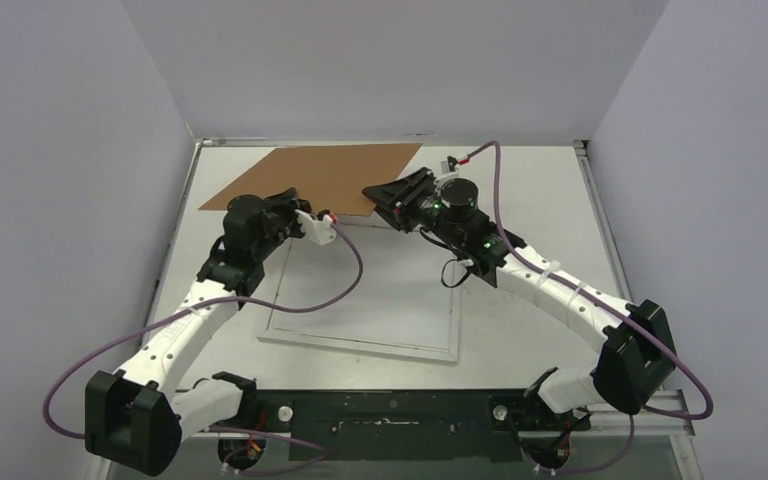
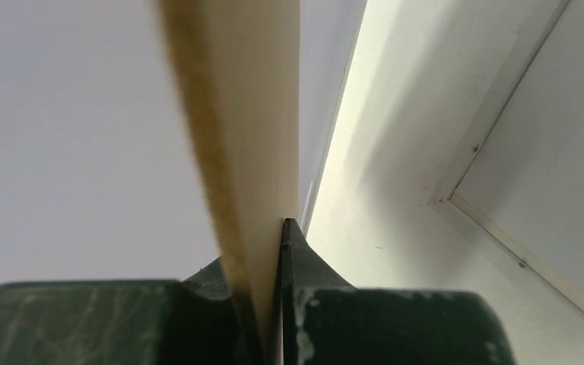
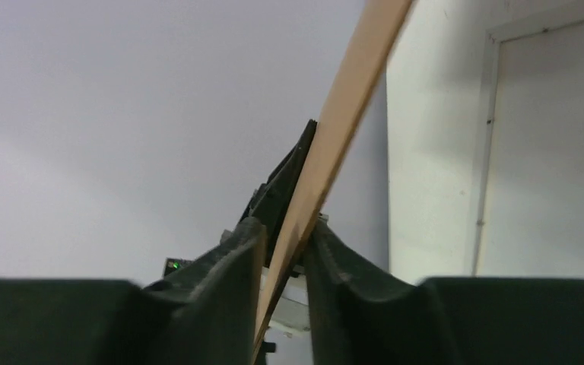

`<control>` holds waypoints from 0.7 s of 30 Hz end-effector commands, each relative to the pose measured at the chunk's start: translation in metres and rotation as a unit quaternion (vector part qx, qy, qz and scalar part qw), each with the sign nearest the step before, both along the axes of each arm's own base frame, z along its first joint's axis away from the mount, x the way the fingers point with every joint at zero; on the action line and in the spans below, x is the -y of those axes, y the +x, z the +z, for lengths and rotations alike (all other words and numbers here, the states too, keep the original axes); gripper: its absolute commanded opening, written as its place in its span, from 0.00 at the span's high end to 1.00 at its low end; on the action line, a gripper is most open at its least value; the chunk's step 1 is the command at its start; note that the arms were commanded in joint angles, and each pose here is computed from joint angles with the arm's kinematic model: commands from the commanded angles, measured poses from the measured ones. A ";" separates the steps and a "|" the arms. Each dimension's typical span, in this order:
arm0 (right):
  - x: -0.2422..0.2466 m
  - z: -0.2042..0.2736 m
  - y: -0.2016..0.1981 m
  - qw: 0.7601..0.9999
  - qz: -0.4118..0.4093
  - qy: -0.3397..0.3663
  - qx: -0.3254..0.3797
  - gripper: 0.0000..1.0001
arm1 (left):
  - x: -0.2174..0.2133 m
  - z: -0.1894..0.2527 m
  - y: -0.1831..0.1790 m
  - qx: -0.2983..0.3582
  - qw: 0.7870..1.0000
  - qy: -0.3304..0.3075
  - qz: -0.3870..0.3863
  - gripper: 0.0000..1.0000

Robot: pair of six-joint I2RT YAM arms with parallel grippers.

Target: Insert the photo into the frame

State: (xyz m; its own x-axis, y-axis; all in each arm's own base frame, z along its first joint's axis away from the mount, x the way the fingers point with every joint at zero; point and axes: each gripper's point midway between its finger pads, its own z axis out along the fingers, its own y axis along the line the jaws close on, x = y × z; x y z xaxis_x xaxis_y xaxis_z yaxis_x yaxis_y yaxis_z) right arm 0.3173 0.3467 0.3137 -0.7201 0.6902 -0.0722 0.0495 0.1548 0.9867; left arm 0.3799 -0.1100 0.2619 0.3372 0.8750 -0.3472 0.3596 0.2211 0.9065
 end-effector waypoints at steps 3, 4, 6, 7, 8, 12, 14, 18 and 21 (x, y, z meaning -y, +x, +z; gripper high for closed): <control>0.017 0.062 -0.002 0.984 0.032 -0.114 0.131 0.50 | -0.036 0.059 0.017 0.081 0.990 -0.048 0.102 1.00; 0.029 0.056 0.001 0.980 0.024 -0.149 0.128 0.46 | -0.043 0.063 0.018 0.082 0.988 -0.056 0.115 1.00; 0.059 0.043 0.004 0.973 0.010 -0.200 0.115 0.33 | -0.057 0.067 0.021 0.075 0.985 -0.070 0.142 1.00; 0.077 0.040 0.005 0.970 -0.002 -0.217 0.110 0.30 | -0.064 0.067 0.022 0.070 0.983 -0.074 0.155 1.00; 0.094 0.039 0.004 0.967 -0.014 -0.231 0.111 0.28 | -0.071 0.067 0.023 0.066 0.981 -0.077 0.165 1.00; 0.159 0.010 0.007 0.941 -0.055 -0.324 0.080 0.25 | -0.092 0.072 0.023 0.064 0.974 -0.092 0.197 1.00; 0.184 -0.010 0.009 0.918 -0.067 -0.386 0.064 0.25 | -0.099 0.076 0.023 0.062 0.971 -0.100 0.209 1.00; 0.214 -0.070 0.010 0.866 -0.038 -0.499 0.013 0.28 | -0.110 0.078 0.022 0.042 0.965 -0.129 0.224 1.00; 0.222 -0.107 0.011 0.841 -0.010 -0.540 -0.012 0.32 | -0.122 0.061 0.023 0.004 0.962 -0.132 0.239 1.00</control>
State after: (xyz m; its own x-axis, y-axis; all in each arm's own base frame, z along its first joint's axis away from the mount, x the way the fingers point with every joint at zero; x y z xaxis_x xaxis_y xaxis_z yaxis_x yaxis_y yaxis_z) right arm 0.3378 0.1528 0.2774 -0.6008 0.4370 -0.6694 0.0466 0.8551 0.5164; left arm 0.3972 -0.0007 0.2796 -0.0963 0.8594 -0.5021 0.2525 0.5091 0.8229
